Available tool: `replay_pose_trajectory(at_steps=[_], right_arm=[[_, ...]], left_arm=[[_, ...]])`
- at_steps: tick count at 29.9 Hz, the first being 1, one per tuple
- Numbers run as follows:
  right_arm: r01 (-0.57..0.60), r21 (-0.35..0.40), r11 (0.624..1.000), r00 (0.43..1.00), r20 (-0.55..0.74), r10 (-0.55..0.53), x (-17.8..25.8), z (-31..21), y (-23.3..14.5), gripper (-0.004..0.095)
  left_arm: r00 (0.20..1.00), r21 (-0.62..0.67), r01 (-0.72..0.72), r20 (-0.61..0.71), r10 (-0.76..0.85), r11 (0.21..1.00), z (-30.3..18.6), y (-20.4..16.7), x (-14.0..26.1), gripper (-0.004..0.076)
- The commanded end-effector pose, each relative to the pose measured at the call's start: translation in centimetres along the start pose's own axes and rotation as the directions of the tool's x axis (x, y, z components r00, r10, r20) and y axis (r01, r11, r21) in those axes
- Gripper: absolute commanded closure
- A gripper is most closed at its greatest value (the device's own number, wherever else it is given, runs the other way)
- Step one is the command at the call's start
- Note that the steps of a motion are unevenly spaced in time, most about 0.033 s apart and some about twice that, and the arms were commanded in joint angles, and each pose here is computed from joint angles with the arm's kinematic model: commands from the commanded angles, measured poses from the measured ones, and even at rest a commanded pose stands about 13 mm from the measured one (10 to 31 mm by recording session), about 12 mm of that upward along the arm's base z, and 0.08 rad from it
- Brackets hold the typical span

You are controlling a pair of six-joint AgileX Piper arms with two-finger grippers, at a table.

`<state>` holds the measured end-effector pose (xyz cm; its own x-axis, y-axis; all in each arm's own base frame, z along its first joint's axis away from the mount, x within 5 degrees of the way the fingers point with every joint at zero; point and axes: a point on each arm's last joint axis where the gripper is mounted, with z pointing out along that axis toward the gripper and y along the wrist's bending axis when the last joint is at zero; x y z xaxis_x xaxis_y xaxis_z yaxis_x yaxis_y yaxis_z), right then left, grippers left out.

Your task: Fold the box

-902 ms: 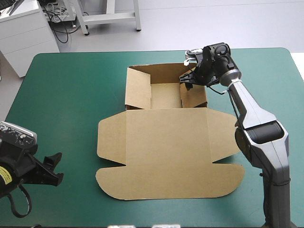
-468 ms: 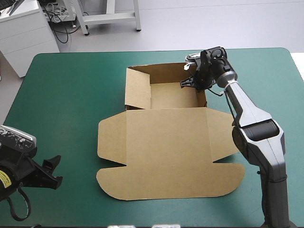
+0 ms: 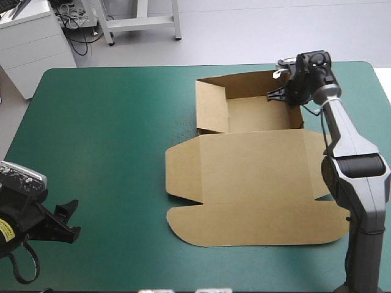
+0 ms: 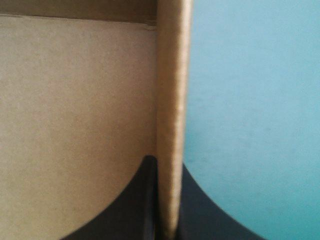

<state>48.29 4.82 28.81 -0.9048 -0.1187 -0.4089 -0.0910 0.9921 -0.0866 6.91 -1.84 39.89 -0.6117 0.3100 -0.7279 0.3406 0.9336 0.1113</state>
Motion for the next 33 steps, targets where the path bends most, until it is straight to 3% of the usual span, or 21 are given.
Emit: replay_pose_trajectory(at_steps=[1, 8, 12, 17, 25, 30, 33], right_arm=[[-0.065, 0.079, 0.995, 0.993, 0.101, 0.057, -0.2, -4.9, -5.0, 0.093], [-0.163, 0.145, 0.976, 0.986, 0.051, 0.157, 1.7, -3.8, -12.0, 0.0929], [-0.224, 0.222, 0.949, 0.973, 0.0, 0.23, 3.7, -2.9, -16.5, 0.0929], [-0.318, 0.251, 0.914, 0.944, -0.004, 0.33, 5.8, -3.1, -20.9, 0.0928], [-0.406, 0.24, 0.882, 0.91, 0.019, 0.414, 7.4, -3.5, -24.1, 0.0927], [-0.415, 0.202, 0.887, 0.908, 0.031, 0.418, 7.6, -3.6, -24.6, 0.0924], [-0.406, 0.171, 0.898, 0.913, 0.041, 0.405, 7.4, -3.5, -24.4, 0.084]], left_arm=[[1.0, -0.002, 0.001, -0.02, -0.001, 1.0, -0.4, 0.1, 0.0, 0.0278], [1.0, -0.001, 0.001, -0.02, -0.001, 1.0, -0.4, 0.1, 0.0, 0.0278], [1.0, -0.003, 0.001, -0.02, -0.001, 1.0, -0.4, 0.1, 0.0, 0.0286], [1.0, -0.003, 0.001, -0.02, -0.001, 1.0, -0.4, 0.1, 0.0, 0.029], [1.0, -0.003, 0.001, -0.02, -0.001, 1.0, -0.4, 0.1, 0.0, 0.029], [1.0, -0.001, 0.001, -0.02, -0.001, 1.0, -0.4, 0.1, 0.0, 0.029], [1.0, 0.0, 0.002, -0.02, -0.002, 1.0, -0.4, 0.1, 0.0, 0.029]])
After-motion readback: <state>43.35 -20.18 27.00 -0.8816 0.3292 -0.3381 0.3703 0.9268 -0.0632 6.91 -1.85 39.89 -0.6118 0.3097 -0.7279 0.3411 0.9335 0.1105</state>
